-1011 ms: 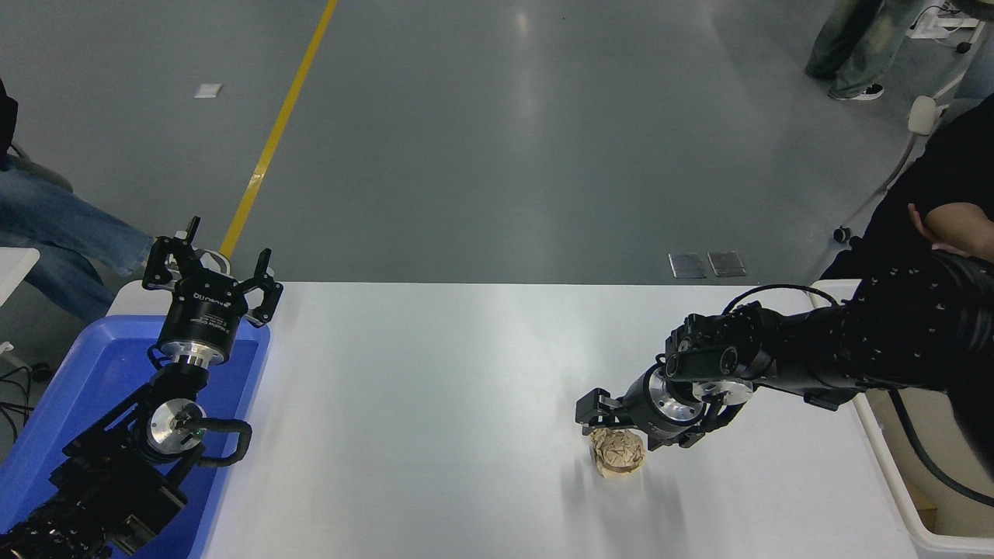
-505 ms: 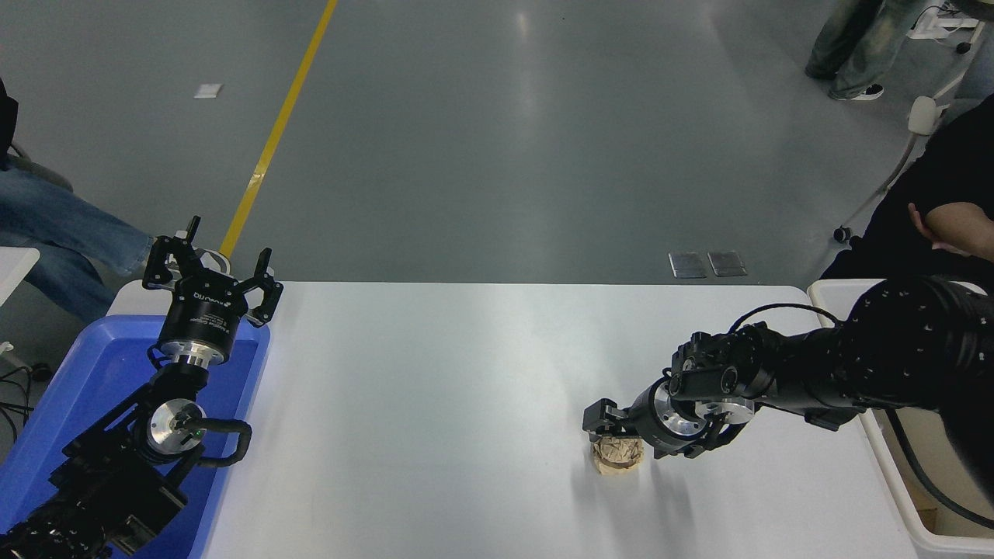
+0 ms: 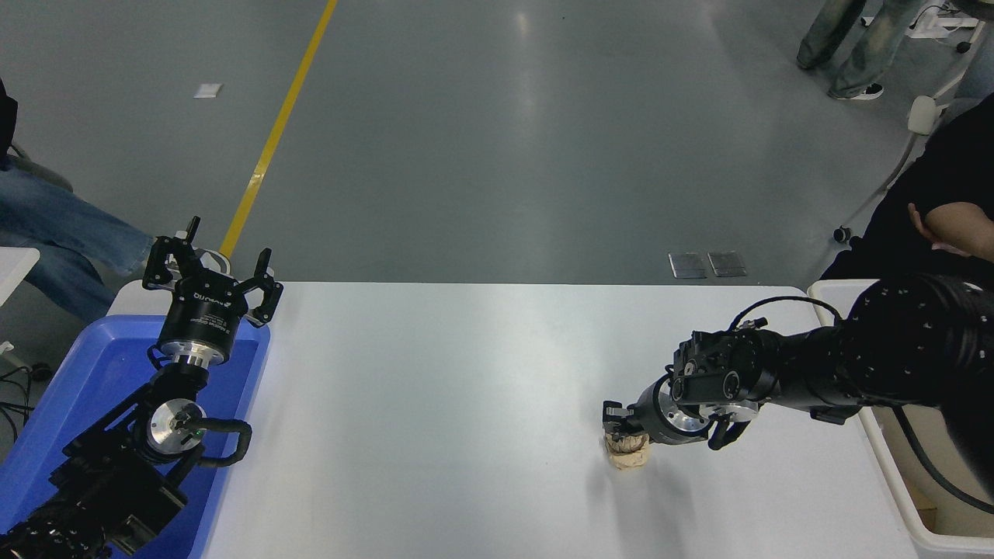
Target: Pick up paper ball place in dustbin
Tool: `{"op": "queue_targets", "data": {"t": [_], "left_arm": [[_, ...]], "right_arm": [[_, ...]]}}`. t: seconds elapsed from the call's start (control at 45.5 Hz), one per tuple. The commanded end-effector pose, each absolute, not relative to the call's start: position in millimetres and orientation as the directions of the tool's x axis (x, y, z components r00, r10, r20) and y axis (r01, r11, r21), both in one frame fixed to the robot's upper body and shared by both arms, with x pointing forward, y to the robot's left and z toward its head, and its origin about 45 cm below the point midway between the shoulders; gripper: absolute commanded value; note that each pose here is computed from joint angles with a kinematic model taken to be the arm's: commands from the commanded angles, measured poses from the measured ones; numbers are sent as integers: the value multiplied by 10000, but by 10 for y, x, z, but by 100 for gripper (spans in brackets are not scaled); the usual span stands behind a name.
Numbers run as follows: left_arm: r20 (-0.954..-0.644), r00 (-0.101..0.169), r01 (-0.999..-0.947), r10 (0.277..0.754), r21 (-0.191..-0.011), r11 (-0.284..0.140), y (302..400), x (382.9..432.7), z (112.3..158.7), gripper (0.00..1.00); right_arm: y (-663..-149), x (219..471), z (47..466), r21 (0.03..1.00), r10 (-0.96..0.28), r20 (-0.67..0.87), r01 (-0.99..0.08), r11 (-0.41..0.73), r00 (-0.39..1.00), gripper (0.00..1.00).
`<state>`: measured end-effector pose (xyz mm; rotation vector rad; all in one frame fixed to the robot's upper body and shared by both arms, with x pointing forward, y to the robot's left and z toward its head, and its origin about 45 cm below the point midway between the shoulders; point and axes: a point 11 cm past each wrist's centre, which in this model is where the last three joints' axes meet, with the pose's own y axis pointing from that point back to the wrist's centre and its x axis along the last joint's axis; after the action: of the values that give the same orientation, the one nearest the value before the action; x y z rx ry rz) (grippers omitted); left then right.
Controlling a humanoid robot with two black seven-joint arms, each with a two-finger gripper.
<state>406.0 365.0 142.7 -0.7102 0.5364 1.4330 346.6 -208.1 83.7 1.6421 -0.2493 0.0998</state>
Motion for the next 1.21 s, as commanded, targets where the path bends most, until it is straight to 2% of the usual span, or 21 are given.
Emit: {"op": "queue_targets", "data": {"t": [0.0,0.352,0.703,0.857,1.187], "left_arm": [[-7149,818,-9932,6944,-1166,-32,3651,4060,1426,98],[-7150,804,-9933,6945,-1152,-35,3652,4054,1420,98],[-7150,804,-9933,6945,-1152,-35,3652,4054,1420,98],[-7147,790,-9934,6950,-1142,-45,3653,4055,1419,98],[-7147,790,-9934,6950,-1142,-45,3653,4055,1419,98]], "right_arm": [[-2082,3657,1206,9631,-582,2615,-2645,-506,9634,0],[-2236,3913,2495,9358,-307,3479,-3491,-495,9370,0],[-2214,3930,3512,9215,-228,3749,-3752,-1006,9268,0],[-2182,3907,3847,9137,76,3943,-3912,-1103,9189,0],[-2103,3809,4166,8980,499,4314,-4234,-1199,9008,0]]}}
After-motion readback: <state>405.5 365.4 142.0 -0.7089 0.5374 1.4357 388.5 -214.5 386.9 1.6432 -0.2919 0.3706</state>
